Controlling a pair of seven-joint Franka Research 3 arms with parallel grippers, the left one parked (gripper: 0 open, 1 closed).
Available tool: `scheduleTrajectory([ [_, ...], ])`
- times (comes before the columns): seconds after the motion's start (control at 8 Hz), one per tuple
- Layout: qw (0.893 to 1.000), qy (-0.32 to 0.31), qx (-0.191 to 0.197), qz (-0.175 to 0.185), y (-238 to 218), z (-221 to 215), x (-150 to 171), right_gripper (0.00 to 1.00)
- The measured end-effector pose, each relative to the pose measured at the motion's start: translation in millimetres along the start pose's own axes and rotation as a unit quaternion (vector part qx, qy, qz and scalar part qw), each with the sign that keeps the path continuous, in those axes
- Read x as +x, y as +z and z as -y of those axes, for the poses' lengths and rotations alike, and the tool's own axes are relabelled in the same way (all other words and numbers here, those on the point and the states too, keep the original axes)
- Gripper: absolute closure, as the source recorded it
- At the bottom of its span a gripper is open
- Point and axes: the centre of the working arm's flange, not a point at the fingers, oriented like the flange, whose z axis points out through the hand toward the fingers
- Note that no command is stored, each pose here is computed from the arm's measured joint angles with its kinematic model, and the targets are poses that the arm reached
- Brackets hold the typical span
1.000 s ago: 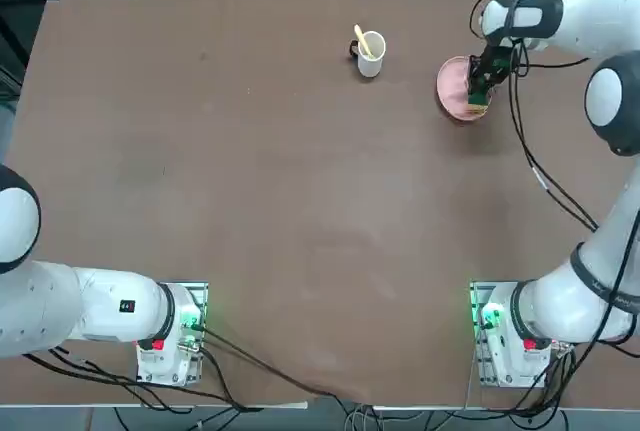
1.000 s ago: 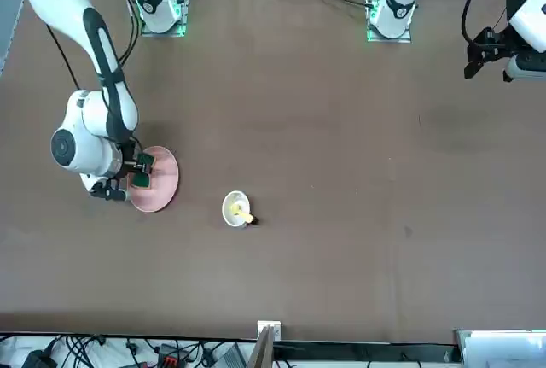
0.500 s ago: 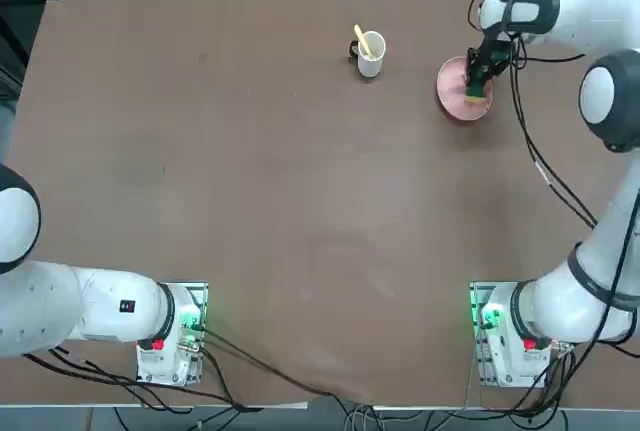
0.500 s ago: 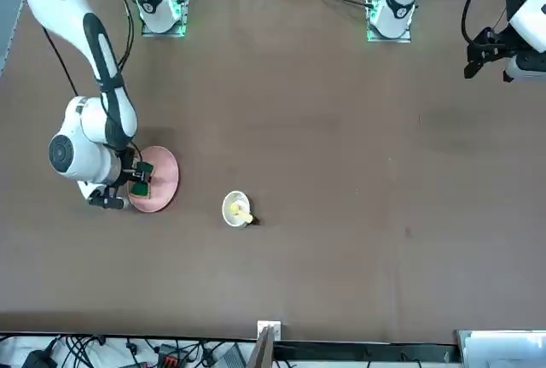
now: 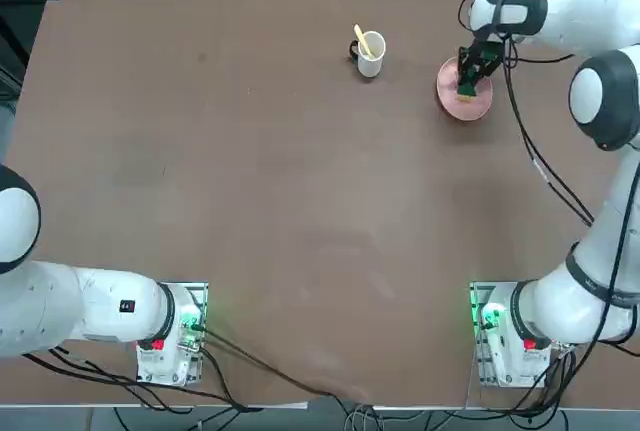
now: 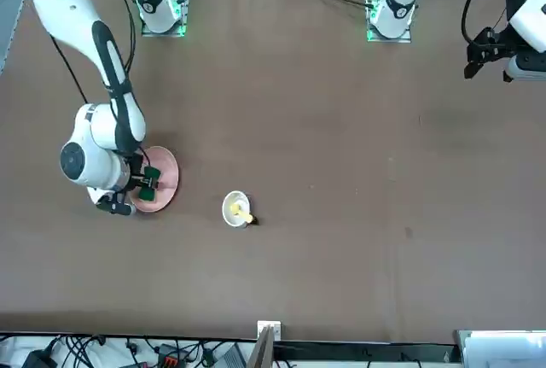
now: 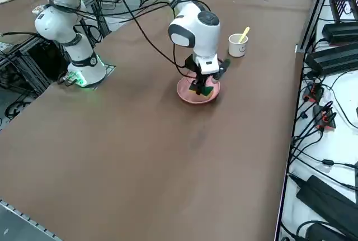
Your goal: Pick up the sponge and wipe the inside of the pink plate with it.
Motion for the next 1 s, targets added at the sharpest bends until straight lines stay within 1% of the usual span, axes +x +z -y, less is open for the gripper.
scheduleTrajectory([
  [0.25, 1.0, 0.015, 0.011, -0.001, 1, 21, -4, 0.63],
  [0.5, 1.0, 0.026, 0.009, 0.003, 7, 50, -13, 0.63],
  [0.62, 1.0, 0.027, 0.007, 0.006, 11, 54, -16, 0.63],
  [1.0, 0.999, 0.032, 0.001, 0.02, 18, 46, -22, 0.63],
])
